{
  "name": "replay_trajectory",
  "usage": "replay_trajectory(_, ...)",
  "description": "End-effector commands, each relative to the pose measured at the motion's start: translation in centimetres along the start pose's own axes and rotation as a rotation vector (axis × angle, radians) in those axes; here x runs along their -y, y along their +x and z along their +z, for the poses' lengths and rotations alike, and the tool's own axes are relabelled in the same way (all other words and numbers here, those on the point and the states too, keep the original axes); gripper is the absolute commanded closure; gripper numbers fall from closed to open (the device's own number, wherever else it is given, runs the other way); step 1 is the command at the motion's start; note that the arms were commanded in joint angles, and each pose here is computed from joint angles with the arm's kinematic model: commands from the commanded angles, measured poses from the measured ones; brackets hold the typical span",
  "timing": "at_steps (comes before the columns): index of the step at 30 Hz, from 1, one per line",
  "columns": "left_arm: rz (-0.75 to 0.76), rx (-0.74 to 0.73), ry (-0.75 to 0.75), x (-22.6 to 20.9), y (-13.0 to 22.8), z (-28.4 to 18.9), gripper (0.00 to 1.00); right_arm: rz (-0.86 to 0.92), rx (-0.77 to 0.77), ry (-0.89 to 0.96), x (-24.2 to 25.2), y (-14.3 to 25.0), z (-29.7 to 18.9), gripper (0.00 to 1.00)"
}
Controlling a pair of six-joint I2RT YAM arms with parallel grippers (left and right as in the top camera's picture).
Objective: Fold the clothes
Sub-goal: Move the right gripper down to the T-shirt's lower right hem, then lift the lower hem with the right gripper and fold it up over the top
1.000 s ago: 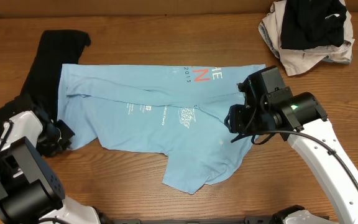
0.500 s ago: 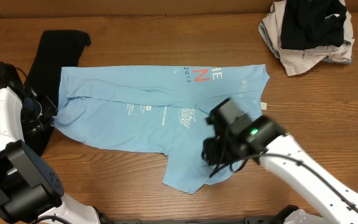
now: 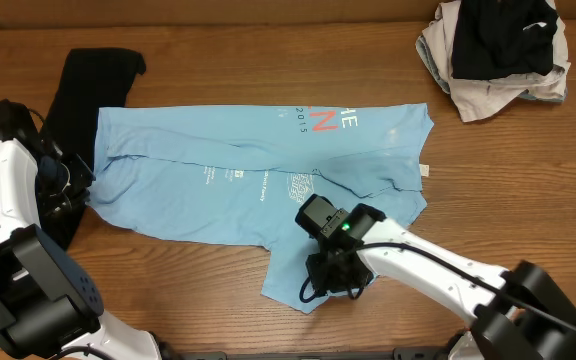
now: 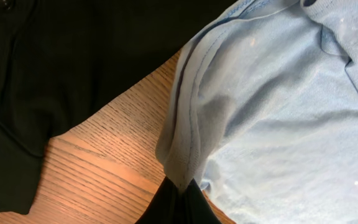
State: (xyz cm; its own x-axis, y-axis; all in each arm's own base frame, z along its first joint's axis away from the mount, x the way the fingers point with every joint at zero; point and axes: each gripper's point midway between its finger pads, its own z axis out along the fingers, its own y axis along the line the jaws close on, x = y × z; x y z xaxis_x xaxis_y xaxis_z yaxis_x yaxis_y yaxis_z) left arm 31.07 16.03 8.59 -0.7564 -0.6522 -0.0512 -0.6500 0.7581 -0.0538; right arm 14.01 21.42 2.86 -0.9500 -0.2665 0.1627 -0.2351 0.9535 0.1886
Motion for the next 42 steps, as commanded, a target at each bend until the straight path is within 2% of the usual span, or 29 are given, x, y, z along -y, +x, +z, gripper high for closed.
replay_trajectory(1,0.041,0.009,0.003,0.3,-0.3,-0.4,0.96,0.034,-0.045,0.008,0.3,1.0,0.5,0.46)
replay_trajectory(13,0.043,0.01,0.001,0.3,-0.3,-0.4,0.96,0.095,-0.037,0.018,0.9,1.2,1.5,0.46)
replay_trajectory(15,0.045,0.014,-0.018,-0.1,-0.4,-0.4,0.96,0.127,-0.022,0.052,1.5,1.0,1.5,0.54)
replay_trajectory(18,0.044,0.024,-0.047,-0.6,-0.6,-0.4,0.96,0.164,0.01,0.103,2.4,0.6,1.4,0.87)
replay_trajectory(19,0.044,0.026,-0.048,-0.6,-0.7,-0.4,0.96,0.179,0.023,0.116,2.7,0.3,1.4,0.95)
replay_trajectory(24,0.044,0.043,-0.044,-0.4,-1.2,-1.1,0.96,0.23,0.067,0.116,3.6,-1.0,0.7,0.96)
replay_trajectory(30,0.054,0.074,-0.038,-0.1,-2.2,-4.2,0.96,0.282,0.115,0.077,4.5,-1.8,-2.1,0.96)
replay_trajectory(37,0.126,0.076,-0.04,0.2,-1.9,-9.6,0.96,0.268,0.17,0.04,4.6,-0.1,-9.8,0.96)
replay_trajectory(42,0.144,0.047,-0.045,0.0,-0.9,-11.2,0.96,0.252,0.211,0.04,4.9,0.6,-14.3,0.96)
